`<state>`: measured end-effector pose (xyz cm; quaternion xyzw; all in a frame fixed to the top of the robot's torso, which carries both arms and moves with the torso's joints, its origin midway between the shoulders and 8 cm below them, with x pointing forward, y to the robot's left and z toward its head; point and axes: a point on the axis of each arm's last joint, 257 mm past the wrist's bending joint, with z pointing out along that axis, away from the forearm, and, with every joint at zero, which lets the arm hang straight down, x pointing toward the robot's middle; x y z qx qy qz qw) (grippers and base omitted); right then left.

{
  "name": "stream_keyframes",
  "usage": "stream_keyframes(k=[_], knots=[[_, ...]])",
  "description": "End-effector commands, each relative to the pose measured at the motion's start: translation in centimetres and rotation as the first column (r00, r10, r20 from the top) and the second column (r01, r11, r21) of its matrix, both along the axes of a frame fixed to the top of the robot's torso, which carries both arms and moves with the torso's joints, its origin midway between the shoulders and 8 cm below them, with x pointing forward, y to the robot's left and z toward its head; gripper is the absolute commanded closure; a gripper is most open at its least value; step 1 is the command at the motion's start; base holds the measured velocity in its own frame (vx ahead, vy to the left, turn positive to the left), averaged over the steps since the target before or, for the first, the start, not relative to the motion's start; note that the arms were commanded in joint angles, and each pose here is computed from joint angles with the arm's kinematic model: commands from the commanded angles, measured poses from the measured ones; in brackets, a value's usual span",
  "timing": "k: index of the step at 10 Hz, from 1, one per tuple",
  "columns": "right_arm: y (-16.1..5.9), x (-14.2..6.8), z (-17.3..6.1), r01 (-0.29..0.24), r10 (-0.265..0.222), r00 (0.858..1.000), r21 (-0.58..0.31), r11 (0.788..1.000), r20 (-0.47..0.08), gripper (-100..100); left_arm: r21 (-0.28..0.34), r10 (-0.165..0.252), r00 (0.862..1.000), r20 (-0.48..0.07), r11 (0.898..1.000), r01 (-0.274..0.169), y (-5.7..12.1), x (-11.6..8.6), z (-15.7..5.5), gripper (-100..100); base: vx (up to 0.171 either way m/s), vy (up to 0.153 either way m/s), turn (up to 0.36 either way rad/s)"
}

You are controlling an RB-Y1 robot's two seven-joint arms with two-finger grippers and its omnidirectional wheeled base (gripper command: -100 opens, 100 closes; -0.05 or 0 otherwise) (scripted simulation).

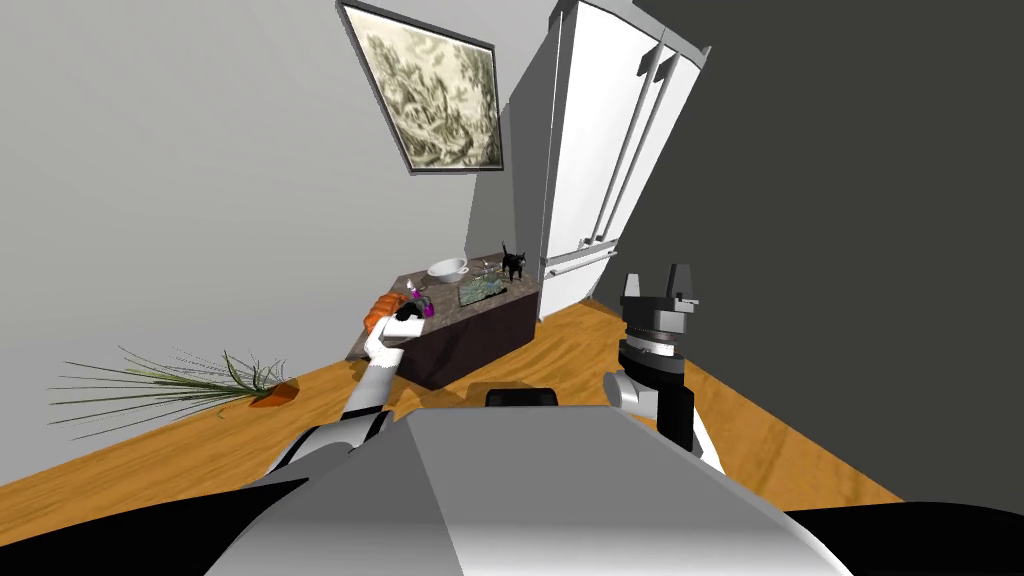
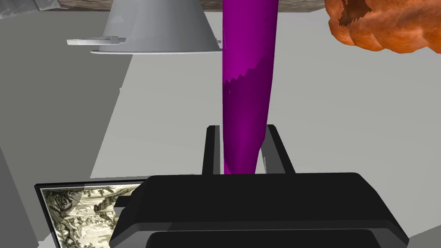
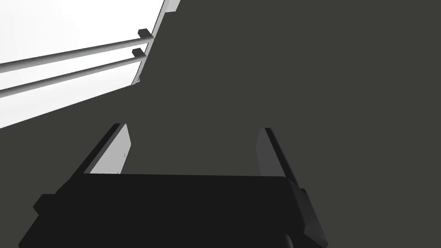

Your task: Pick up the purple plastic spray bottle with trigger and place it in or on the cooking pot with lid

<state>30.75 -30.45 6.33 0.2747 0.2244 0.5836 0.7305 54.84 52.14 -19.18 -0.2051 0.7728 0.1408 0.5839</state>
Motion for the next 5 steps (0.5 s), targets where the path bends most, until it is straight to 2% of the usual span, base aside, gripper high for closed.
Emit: stream_keyframes(k=[1,3,4,5], knots=[[0.0,0.0,0.0,0.000,0.000,1.000,0.000,1.000,0.000,0,-0.001,0.060,0.998,-0.001,0.998,-0.060,2.7,0.0,0.9,100,-0.095,-0.068,-0.347],[0.0,0.0,0.0,0.000,0.000,1.000,0.000,1.000,0.000,0,-0.001,0.135,0.991,0.007,0.991,-0.135,6.4,-0.5,2.5,100,-0.077,-0.061,-0.406],[0.0,0.0,0.0,0.000,0.000,1.000,0.000,1.000,0.000,0,-0.002,0.138,0.990,0.001,0.990,-0.138,6.5,-0.6,2.1,100,-0.038,-0.025,-0.097],[0.0,0.0,0.0,0.000,0.000,1.000,0.000,1.000,0.000,0,-0.004,0.176,0.984,0.003,0.984,-0.176,8.3,-1.0,2.8,100,-0.018,-0.008,-0.175]])
